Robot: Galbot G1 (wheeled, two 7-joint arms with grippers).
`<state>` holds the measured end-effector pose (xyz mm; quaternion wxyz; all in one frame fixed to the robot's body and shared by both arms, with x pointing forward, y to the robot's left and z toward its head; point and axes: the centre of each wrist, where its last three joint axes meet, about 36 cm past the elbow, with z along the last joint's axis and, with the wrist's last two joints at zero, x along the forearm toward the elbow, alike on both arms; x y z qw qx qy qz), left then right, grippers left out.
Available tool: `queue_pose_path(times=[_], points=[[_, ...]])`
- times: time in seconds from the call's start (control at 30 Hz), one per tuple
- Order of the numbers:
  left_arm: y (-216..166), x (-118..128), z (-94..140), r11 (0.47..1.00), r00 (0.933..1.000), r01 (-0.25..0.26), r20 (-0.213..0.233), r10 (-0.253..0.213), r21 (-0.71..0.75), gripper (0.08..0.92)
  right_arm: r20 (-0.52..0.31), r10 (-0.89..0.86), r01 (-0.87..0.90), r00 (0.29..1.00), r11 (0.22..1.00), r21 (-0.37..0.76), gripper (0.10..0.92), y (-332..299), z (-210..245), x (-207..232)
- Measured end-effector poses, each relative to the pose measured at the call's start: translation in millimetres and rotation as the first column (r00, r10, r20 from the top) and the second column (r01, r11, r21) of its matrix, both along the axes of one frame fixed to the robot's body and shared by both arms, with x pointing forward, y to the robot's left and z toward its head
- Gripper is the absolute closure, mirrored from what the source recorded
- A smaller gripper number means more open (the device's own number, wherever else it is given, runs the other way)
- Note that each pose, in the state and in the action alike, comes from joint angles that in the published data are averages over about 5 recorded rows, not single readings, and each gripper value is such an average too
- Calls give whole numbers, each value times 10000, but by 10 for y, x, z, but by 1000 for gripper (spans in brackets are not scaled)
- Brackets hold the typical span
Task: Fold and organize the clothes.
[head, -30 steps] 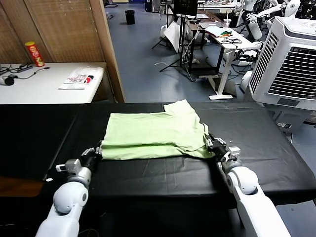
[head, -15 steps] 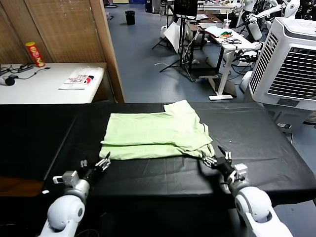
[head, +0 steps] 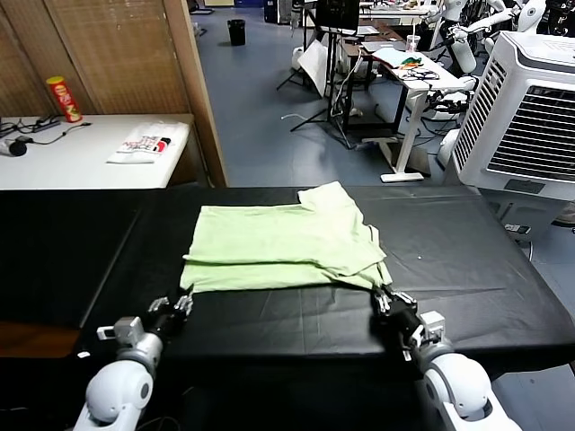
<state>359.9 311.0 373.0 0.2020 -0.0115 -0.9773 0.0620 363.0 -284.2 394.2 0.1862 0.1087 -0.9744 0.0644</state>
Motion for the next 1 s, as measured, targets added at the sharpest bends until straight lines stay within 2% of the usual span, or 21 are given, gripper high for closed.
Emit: queue_pose_path(times=[0.07,0.3,0.57,0.77,0.9,1.0], points=[[0,-20,16,9999,10000,-2,-43,2,118,861,-137,-41,40,9999,10000,-59,888,-11,50,-41],[2,-213,158,9963,9998,58,-208,-40,860,873,-528,-24,8,9986,9996,-298,888,-52,196,-259],[-48,-643,369,9918,9993,224,-321,-185,1255,873,-1014,-128,71,9948,9984,-557,888,-81,254,-667],[-58,-977,444,9888,9970,360,-737,-255,1448,873,-1351,-132,44,9907,9979,-652,876,-60,265,-899],[-62,-1138,470,9881,9938,366,-1097,-203,1491,869,-1473,-47,-44,9891,9981,-608,727,-40,289,-990],[-71,-1215,503,9881,9919,290,-1270,-97,1511,798,-1456,33,-123,9893,9981,-609,561,-33,349,-1042]])
